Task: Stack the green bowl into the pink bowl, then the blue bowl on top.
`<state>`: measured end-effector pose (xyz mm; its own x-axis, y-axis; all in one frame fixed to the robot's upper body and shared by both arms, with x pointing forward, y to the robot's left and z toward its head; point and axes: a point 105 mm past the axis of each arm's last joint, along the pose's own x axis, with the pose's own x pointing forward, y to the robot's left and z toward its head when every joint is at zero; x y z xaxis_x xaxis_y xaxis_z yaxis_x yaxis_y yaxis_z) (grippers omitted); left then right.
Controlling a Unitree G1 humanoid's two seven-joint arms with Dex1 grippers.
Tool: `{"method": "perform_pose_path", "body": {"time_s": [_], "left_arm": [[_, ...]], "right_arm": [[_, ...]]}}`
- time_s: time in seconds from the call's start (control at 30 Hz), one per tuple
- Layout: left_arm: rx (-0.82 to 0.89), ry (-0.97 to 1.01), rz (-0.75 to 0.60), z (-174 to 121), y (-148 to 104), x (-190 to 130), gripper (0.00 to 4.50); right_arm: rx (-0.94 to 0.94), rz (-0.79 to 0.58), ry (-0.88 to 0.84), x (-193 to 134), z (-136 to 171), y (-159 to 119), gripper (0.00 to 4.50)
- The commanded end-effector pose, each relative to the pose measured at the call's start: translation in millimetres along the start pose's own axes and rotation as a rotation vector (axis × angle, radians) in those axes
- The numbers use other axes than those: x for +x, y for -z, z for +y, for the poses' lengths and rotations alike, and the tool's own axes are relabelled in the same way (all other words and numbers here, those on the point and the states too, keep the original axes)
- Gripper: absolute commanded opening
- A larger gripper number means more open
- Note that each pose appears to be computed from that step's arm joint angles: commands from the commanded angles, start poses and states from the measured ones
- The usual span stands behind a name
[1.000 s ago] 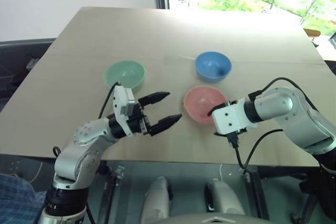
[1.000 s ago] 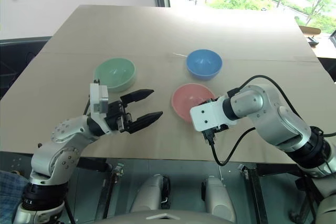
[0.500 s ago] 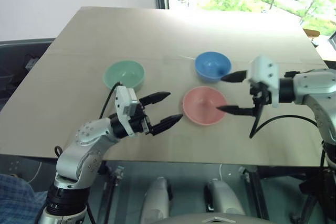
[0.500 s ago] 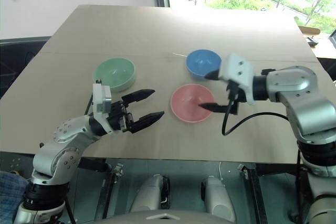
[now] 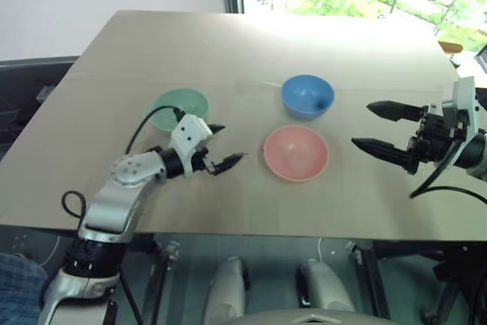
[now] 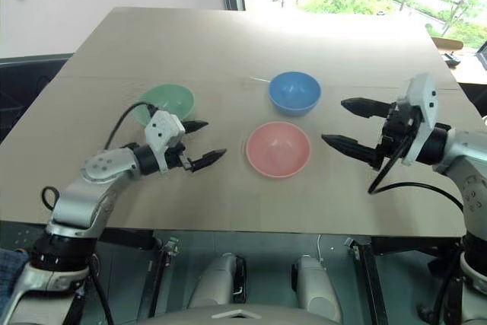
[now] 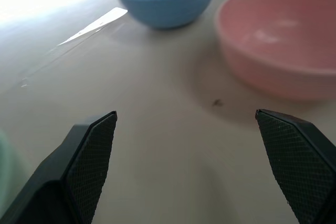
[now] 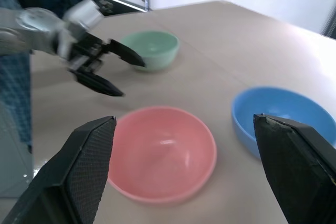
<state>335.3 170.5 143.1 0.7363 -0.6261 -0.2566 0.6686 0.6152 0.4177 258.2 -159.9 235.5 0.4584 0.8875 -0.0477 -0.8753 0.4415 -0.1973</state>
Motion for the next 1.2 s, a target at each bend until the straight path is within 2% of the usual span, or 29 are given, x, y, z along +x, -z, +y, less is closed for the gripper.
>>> {"method": "perform_pose_path", "body": {"time_s": [0.03,0.13,0.37,0.67,0.8,0.97,1.07,1.2], "left_arm": [[0.081,-0.085,0.040,20,-5,1,4.50],[0.112,-0.145,0.071,34,-5,3,4.50],[0.175,-0.174,0.113,43,1,4,4.50],[0.171,-0.296,0.259,64,27,-6,4.50],[0.166,-0.308,0.314,65,37,-10,4.50],[0.151,-0.279,0.323,59,40,-11,4.50],[0.145,-0.267,0.322,56,40,-11,3.79],[0.142,-0.262,0.325,55,41,-11,1.99]], "right_arm": [[-0.072,-0.040,-0.004,-3,5,-17,4.41],[-0.078,-0.038,0.001,-2,4,-17,4.41],[-0.089,-0.019,0.022,0,1,-12,4.41],[-0.102,-0.006,0.037,-1,-4,-10,4.41],[-0.103,-0.005,0.024,-2,-2,-10,4.41],[-0.104,-0.015,0.016,0,-1,-11,4.41],[-0.104,-0.015,0.017,1,-1,-9,4.50],[-0.103,-0.017,0.018,2,0,-8,4.50]]}}
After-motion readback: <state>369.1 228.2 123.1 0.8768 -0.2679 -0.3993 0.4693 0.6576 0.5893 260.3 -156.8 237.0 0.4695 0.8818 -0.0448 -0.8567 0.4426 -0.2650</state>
